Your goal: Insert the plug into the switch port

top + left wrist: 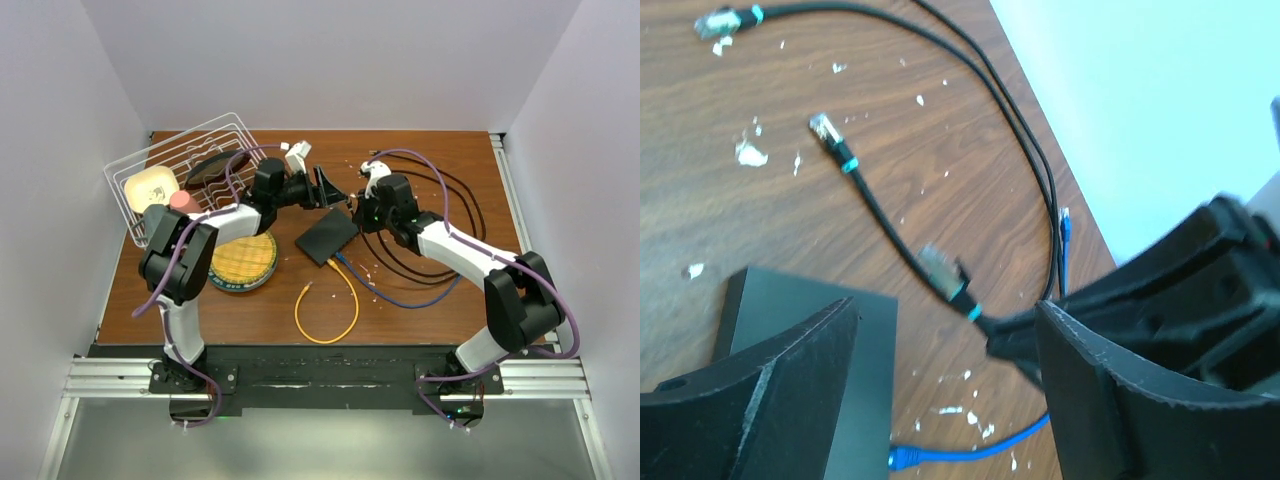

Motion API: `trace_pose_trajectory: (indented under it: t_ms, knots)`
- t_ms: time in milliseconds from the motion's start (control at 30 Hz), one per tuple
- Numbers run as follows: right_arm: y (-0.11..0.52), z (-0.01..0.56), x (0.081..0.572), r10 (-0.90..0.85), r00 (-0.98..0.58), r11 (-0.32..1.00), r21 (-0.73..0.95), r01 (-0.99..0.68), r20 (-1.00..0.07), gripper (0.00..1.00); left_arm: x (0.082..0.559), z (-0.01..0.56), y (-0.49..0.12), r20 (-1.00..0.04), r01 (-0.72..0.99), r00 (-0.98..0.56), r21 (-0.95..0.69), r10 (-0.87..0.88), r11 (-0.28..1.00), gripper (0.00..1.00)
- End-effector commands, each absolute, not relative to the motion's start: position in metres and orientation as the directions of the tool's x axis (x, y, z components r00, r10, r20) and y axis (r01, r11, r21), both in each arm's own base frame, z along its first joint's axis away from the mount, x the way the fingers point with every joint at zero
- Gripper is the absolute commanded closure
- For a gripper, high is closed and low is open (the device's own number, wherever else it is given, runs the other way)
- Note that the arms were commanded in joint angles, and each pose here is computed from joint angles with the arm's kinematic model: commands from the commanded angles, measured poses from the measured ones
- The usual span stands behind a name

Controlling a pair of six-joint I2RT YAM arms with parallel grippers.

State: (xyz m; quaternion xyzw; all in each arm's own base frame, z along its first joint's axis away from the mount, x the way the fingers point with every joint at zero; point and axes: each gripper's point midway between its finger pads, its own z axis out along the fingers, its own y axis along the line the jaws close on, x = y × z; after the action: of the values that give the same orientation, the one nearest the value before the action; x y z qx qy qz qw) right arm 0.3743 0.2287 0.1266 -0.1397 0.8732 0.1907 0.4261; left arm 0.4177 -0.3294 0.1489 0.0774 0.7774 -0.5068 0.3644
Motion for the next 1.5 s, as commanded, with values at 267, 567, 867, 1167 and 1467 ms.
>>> trace_pose_trajectory:
  t_ms: [267,567,867,1167,1467]
  knots:
    - [0.225,0.142,0.368,-0.098,-0.557,0.899,0.167,-0.406,-0.825,1.00,0.438,0.147,-0.354,-0.655,0.456,-0.725,-0.687,-0.211,0.566,0.37]
    - [0.225,0.142,0.363,-0.119,-0.549,0.899,0.145,-0.412,-0.827,1.00,0.437,0.140,-0.364,-0.641,0.458,-0.737,-0.708,-0.215,0.537,0.78]
    - [0.224,0.138,0.361,-0.125,-0.552,0.905,0.133,-0.404,-0.824,1.00,0.422,0.144,-0.365,-0.626,0.475,-0.739,-0.746,-0.248,0.467,1.00]
    - [0.219,0.173,0.363,-0.027,-0.498,0.919,0.175,-0.354,-0.867,0.40,0.406,0.167,-0.341,-0.644,0.481,-0.673,-0.754,-0.363,0.447,1.00]
    - [0.242,0.185,0.358,0.030,-0.489,0.856,0.275,-0.437,-0.872,0.26,0.394,0.195,-0.309,-0.633,0.450,-0.575,-0.774,-0.518,0.446,1.00]
